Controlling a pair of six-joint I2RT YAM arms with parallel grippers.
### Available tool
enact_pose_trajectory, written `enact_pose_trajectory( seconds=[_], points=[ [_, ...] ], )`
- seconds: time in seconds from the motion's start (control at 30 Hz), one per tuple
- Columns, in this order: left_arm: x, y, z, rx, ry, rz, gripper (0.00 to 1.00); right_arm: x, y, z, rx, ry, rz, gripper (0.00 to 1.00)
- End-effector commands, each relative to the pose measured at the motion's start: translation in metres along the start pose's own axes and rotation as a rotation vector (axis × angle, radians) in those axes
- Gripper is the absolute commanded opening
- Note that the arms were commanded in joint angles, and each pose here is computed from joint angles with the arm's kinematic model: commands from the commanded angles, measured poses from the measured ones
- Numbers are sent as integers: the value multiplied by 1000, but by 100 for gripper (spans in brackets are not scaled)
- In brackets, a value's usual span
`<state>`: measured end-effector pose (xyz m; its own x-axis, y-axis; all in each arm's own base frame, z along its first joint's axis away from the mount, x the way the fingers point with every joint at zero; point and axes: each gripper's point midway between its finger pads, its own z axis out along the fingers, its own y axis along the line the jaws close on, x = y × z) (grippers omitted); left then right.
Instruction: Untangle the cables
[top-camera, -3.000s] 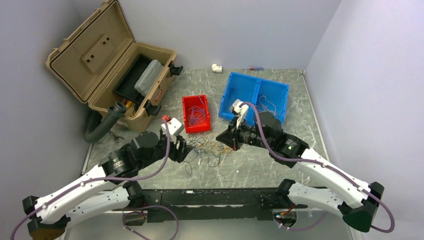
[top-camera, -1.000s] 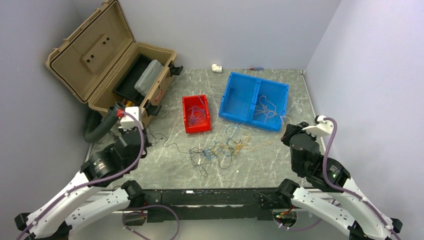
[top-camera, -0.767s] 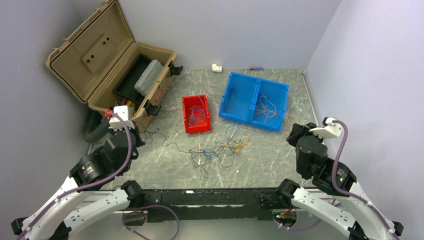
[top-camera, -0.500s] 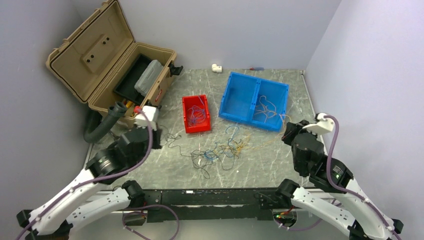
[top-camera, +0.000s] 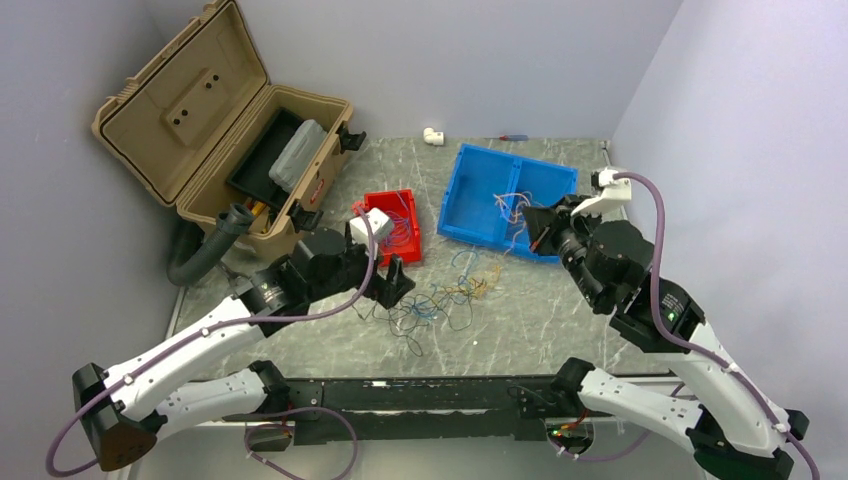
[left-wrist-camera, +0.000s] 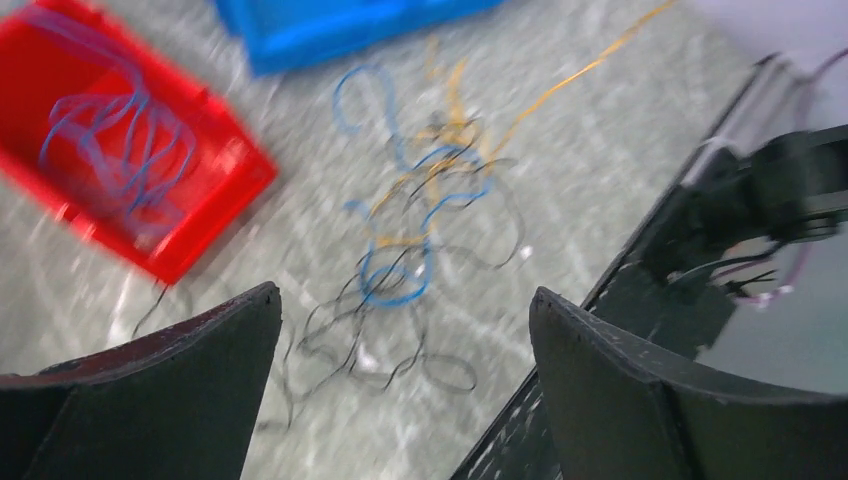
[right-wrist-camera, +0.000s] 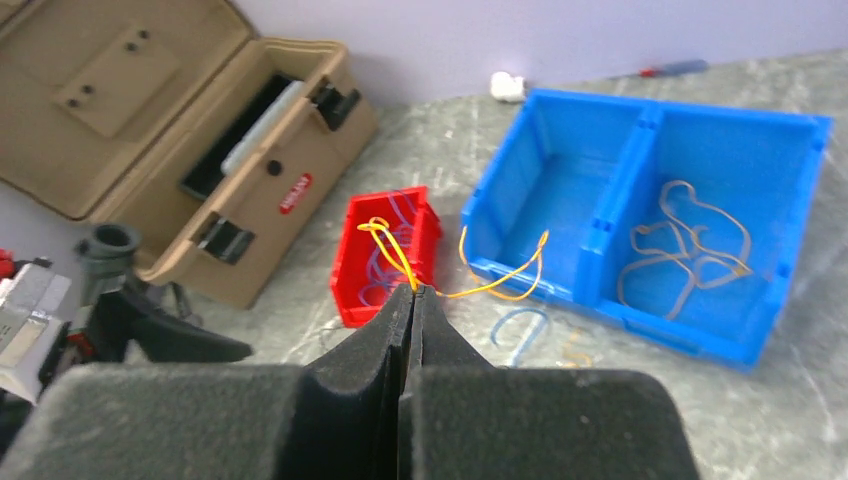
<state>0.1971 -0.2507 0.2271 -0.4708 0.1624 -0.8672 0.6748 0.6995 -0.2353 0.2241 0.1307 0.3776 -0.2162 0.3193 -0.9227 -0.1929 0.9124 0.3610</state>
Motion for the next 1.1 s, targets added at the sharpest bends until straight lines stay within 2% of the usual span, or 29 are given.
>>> enact_pose_trajectory(
  seconds=[0.0, 0.1, 0.17, 0.33, 0.5, 0.67, 0.83, 1.07],
  points=[
    [-51, -56, -2, 298, -255, 84, 96, -35, 38, -2, -154, -64, 25, 0],
    [-57, -70, 2, 370, -329, 137, 95, -46, 48, -1, -176, -71, 35, 0],
    [-55, -76, 10, 392, -337, 171, 92, -51, 54, 0, -191, -72, 43, 0],
    [-49, -89, 45, 395, -270, 202, 87, -66, 68, -2, -238, -100, 83, 0],
    [-49, -87, 88, 337, -233, 147, 83, -76, 78, -6, -283, -119, 117, 0],
    [-42, -91, 136, 336, -193, 62, 66, -86, 76, -9, -274, -145, 132, 0],
    [-2, -95, 181, 360, -93, -34, 47, -138, 70, -25, -235, -277, 139, 0],
    [58, -92, 197, 375, -20, -140, 33, -244, 51, -62, -109, -530, 116, 0]
  ],
)
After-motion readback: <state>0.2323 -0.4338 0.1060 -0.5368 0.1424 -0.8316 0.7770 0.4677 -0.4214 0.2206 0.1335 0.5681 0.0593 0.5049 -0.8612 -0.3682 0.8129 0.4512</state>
